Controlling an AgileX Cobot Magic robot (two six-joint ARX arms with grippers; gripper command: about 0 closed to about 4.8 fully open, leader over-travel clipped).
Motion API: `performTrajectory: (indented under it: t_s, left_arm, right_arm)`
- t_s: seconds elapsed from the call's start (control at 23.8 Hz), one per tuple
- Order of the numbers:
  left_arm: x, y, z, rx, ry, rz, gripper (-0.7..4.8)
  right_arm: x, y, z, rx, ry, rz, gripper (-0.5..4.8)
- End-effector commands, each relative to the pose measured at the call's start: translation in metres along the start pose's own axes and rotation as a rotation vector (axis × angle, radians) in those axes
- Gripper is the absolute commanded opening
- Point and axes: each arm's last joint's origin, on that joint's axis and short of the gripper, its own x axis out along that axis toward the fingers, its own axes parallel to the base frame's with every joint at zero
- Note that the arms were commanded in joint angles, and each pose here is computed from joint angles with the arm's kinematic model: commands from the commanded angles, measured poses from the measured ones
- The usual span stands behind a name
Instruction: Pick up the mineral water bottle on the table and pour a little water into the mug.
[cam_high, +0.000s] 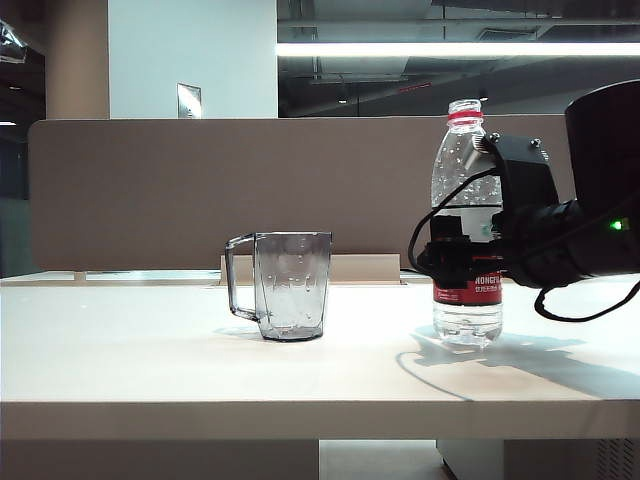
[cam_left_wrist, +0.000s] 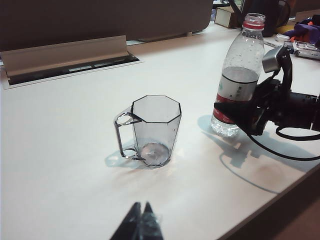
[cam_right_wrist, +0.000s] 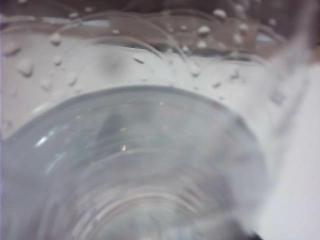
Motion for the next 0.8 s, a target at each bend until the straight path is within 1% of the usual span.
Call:
performTrajectory:
  t_s: [0.04,0.13,0.25,0.42,0.46,0.5,0.63,0.71,0.8]
  left_arm:
    - [-0.0002,-0.0002,0.0019,0.008,-0.014,-0.002,-0.05]
    - [-0.0002,-0.0002,0.0019,0.008,-0.014,-0.002,-0.05]
    - [-0.0002,-0.0002,0.0019,0.008,-0.014,-0.002,-0.05]
    - [-0.0002,-0.0002,0.0019,0.008,-0.014,-0.002,-0.05]
    - [-0.0002,-0.0002,0.0019,0.008,-0.014,-0.002,-0.05]
    - [-0.0002,-0.0002,0.0019,0.008,-0.014,-0.002,-0.05]
    - [-0.0002,-0.0002,0.0019,0.008,-0.014,-0.002,-0.05]
    - [-0.0002,-0.0002,0.0019,0.008,-0.014,-0.002,-0.05]
    - [-0.0002,-0.0002,0.0019,0.008,-0.014,-0.002,-0.05]
  right_arm:
    - [0.0009,0.0007,0.0053,-0.004,-0.038,0.003,3.54]
    - [0.0008,0.0007,0.0052,-0.004,-0.037,0.002,3.52]
    - [0.0009,0.0007,0.0054,-0.004,-0.039,0.002,2.94]
    - [0.0021,0.0005,0.0062,-0.004,-0.041,-0.002,2.84]
    - [0.0030,0.0004,0.0071,-0.004,-0.043,-0.002,2.28]
    - [0.0035,0.0004,0.0075,-0.005,-0.046,-0.002,2.09]
    - [0.0056,0.0004,0.0098,-0.006,-0.055,-0.002,2.08]
    - [0.0056,0.0004,0.0095,-0.059,-0.052,-0.003,2.09]
    - [0.0067,0.0004,0.0071,-0.105,-0.019,-0.003,2.09]
